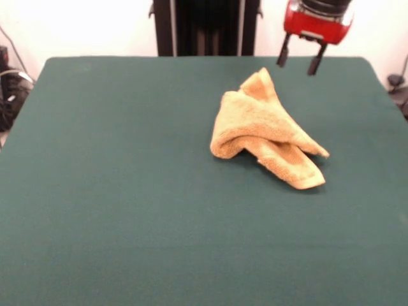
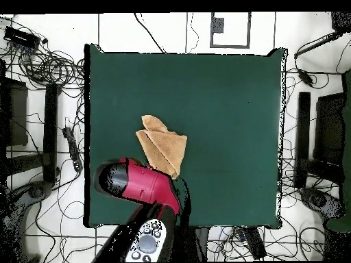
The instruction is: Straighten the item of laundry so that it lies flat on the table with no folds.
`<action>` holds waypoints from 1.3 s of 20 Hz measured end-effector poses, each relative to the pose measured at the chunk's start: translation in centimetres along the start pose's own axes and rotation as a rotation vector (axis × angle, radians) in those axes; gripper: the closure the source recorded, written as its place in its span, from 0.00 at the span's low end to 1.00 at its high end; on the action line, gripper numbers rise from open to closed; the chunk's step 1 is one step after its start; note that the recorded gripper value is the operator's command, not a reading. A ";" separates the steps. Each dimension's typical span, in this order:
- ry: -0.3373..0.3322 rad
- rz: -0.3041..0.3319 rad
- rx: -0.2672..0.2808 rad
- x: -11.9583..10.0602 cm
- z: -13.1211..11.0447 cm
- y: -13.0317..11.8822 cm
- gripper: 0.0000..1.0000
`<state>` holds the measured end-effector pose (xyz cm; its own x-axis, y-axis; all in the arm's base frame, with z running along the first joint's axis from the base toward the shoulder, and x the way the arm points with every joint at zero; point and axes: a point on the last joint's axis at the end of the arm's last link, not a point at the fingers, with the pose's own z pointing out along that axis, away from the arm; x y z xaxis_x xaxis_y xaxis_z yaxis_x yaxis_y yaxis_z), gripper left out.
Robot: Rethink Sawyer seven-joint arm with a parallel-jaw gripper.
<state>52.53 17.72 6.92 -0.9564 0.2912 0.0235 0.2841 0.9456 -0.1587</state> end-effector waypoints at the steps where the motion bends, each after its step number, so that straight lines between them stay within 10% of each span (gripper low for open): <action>1: -0.002 0.006 -0.001 -0.2 -0.1 -0.2 0.00; 15: -0.007 0.088 0.019 -1.1 4.3 -4.7 0.00; 26: 0.012 0.054 0.031 5.0 4.5 -3.6 0.00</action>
<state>46.40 15.11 3.16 -0.9386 0.3440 0.0253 0.3332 0.9234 -0.1907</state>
